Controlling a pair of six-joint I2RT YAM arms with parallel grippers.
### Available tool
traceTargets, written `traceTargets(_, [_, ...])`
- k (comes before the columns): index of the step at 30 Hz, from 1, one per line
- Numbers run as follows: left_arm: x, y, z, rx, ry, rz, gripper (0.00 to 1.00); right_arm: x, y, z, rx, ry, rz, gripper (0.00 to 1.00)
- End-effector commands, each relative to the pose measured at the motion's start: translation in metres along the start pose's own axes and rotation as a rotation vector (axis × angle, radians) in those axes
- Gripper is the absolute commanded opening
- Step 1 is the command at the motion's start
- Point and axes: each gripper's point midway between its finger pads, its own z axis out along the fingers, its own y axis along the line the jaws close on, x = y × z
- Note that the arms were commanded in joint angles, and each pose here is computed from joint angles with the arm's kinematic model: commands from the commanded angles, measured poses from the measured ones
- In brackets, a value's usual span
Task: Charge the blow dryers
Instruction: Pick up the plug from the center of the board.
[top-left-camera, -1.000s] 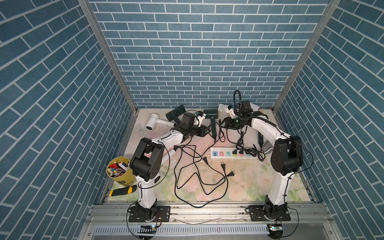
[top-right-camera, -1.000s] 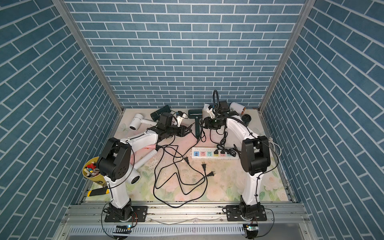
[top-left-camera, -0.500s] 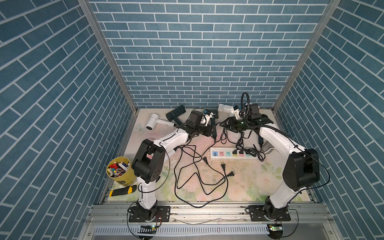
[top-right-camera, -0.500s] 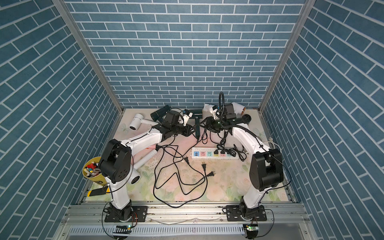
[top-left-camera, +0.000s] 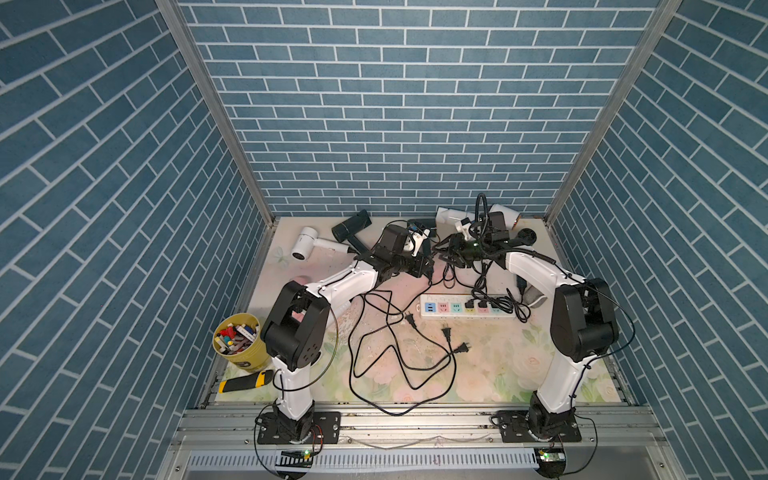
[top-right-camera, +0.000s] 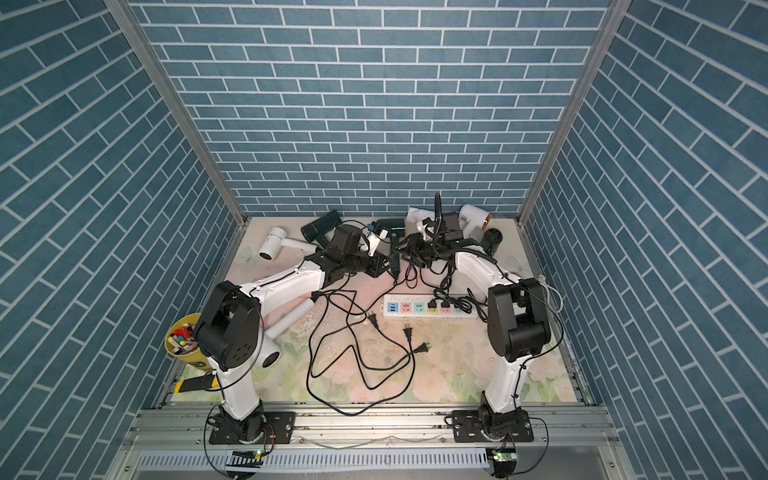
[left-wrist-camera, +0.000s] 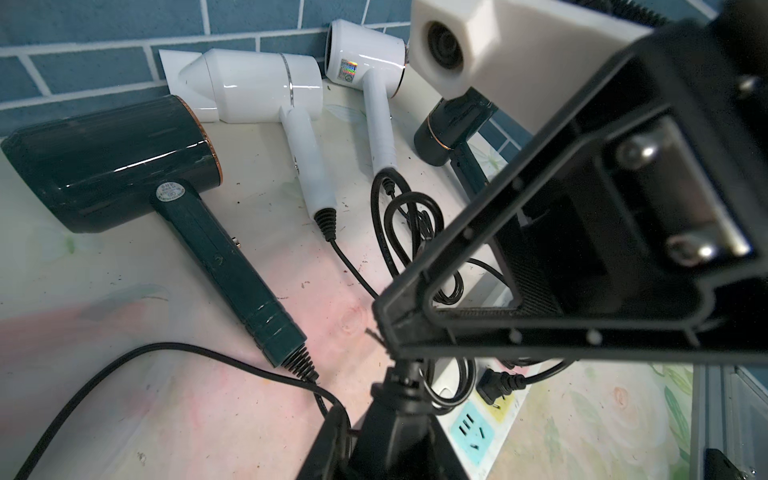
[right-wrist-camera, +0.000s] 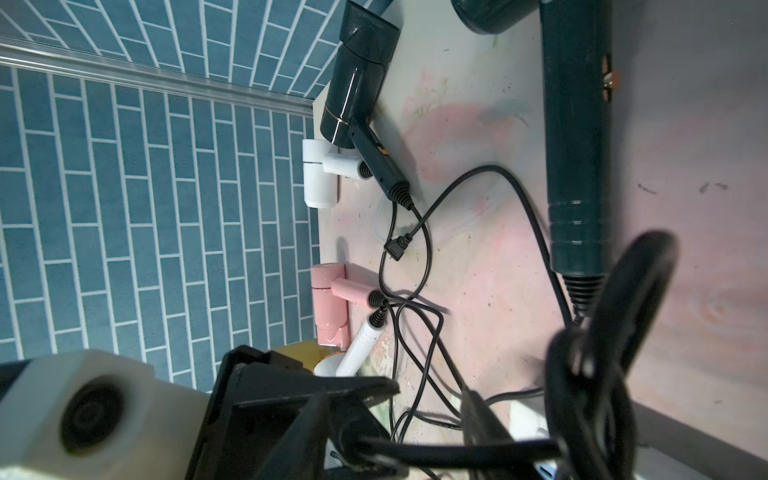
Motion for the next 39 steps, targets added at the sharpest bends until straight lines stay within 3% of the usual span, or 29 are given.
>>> traceTargets(1, [-0.011, -0.011, -0.007, 0.013, -0.039, 0.044, 0.18, -0.002, 0.019, 0.006, -0.058, 0.007, 0.001, 0.51])
traceTargets(7, [-0.008, -0.010, -0.004, 0.002, -0.037, 0.051, 0.18, 0.005, 0.027, 0.009, -0.066, 0.016, -0.010, 0.37])
traceTargets(10, [-0.008, -0.011, -0.005, -0.001, -0.041, 0.051, 0.19, 0.009, 0.030, 0.009, -0.065, 0.021, -0.021, 0.20])
traceTargets(12, [-0.009, -0.011, -0.006, 0.000, -0.045, 0.043, 0.33, 0.009, 0.027, 0.008, -0.035, 0.017, -0.041, 0.02])
traceTargets(13, [-0.009, -0.012, -0.008, 0.001, -0.050, 0.038, 0.43, 0.008, 0.023, 0.007, -0.008, 0.014, -0.054, 0.00])
traceTargets(15, [-0.010, -0.014, -0.016, -0.003, -0.057, 0.028, 0.64, 0.006, 0.016, 0.002, 0.075, -0.002, -0.114, 0.00])
traceTargets(17, [-0.009, -0.016, -0.027, -0.014, -0.066, 0.021, 0.77, 0.000, 0.005, -0.006, 0.164, -0.025, -0.184, 0.00])
traceTargets(19, [-0.008, -0.017, -0.041, -0.029, -0.080, 0.014, 0.82, -0.009, -0.005, -0.013, 0.236, -0.045, -0.246, 0.00])
traceTargets(23, [0.006, -0.021, -0.058, -0.035, -0.076, -0.018, 0.84, -0.037, -0.016, -0.024, 0.290, -0.064, -0.314, 0.00])
traceTargets(31, [0.045, -0.010, -0.056, -0.057, -0.022, -0.089, 0.81, -0.095, -0.020, -0.035, 0.370, -0.116, -0.444, 0.00])
traceTargets(34, [0.046, -0.009, -0.060, -0.070, -0.023, -0.098, 0.81, -0.091, -0.022, -0.033, 0.364, -0.095, -0.470, 0.00])
traceTargets(39, [0.042, 0.000, -0.075, -0.150, -0.022, -0.110, 0.84, -0.047, -0.026, -0.017, 0.306, -0.046, -0.487, 0.00])
